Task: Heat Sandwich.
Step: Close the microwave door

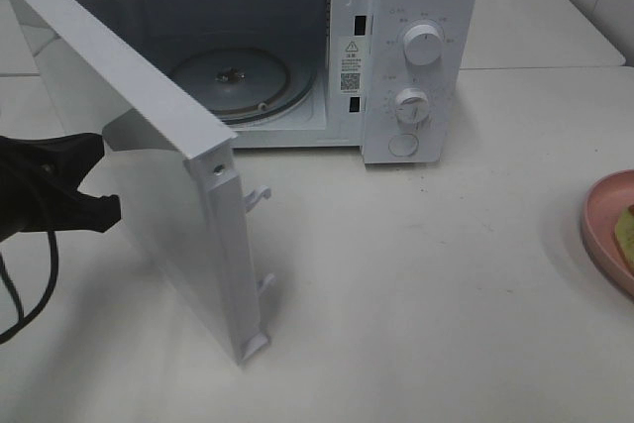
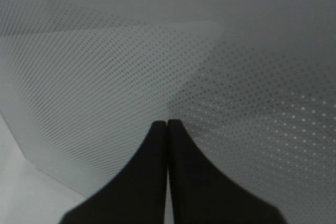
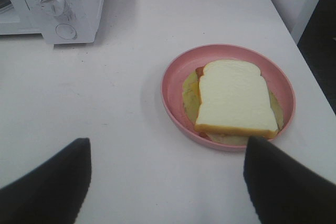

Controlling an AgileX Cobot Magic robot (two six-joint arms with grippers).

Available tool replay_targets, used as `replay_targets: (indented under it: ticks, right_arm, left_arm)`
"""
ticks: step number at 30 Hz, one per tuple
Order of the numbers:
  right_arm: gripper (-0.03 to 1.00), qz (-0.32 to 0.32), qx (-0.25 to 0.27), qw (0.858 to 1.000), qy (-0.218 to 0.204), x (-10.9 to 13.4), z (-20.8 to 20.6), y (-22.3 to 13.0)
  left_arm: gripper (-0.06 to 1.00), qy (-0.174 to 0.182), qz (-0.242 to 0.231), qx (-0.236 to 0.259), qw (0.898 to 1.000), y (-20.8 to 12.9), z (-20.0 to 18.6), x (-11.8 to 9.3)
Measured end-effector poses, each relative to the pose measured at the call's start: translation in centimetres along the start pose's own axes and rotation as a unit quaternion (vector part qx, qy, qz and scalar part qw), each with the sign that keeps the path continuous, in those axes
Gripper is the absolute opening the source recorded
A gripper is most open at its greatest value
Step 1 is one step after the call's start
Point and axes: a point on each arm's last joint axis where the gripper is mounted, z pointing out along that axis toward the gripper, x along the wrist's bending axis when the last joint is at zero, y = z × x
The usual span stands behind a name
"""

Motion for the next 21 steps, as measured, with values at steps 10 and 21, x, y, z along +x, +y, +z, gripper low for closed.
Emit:
replay_targets:
  ticks: [10, 21]
  right_arm:
    - [0.77, 0.0, 0.0, 1.0, 0.0, 0.0, 0.0, 0.0]
    - [0.77, 0.0, 0.0, 1.0, 0.0, 0.0, 0.0, 0.0]
  left_arm:
    - [0.0, -0.013, 0.001, -0.017, 1.0, 1.0, 3.1, -2.7]
    - [0.0, -0.013, -0.014, -0.019, 1.0, 2.3, 6.5, -4.2]
